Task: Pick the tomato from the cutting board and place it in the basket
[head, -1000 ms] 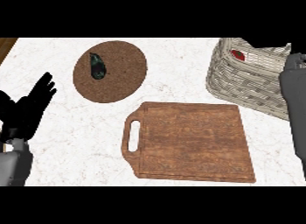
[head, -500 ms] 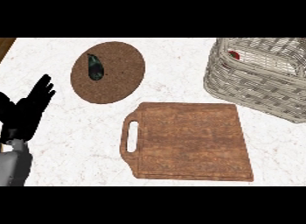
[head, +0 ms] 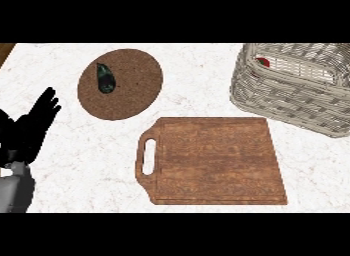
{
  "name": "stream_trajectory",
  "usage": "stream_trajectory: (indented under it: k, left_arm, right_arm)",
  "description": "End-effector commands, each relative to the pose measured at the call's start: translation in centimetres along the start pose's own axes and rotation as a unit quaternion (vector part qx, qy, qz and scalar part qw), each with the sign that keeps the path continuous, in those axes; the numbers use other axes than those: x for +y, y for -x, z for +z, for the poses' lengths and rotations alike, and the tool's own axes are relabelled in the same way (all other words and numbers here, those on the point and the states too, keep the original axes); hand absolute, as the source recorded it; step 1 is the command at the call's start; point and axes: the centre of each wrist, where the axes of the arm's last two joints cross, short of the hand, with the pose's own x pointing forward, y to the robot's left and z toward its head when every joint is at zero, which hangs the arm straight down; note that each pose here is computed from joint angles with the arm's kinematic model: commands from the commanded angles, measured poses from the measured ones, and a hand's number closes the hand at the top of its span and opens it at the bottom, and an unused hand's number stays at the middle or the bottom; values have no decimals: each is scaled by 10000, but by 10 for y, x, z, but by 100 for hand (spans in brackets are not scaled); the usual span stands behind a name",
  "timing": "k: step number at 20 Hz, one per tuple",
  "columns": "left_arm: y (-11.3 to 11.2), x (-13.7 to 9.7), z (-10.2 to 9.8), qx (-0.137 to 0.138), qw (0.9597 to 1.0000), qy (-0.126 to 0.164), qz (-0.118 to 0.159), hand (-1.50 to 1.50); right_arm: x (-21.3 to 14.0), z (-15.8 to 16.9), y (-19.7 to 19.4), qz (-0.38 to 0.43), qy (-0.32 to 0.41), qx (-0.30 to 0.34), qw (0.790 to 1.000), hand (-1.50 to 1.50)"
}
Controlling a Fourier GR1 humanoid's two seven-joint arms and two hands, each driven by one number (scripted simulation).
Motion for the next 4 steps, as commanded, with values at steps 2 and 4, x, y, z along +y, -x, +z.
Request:
stream_trajectory:
  k: [2, 4]
  left_arm:
    - [7, -17, 8, 24, 9999, 95, -32, 0]
    - [-14, 0, -7, 7, 9999, 144, -2, 0]
  right_arm:
    - [-79, -4, 27, 17, -453, 64, 9990, -150]
    - [-108, -5, 13, 140, -646, -21, 9978, -150]
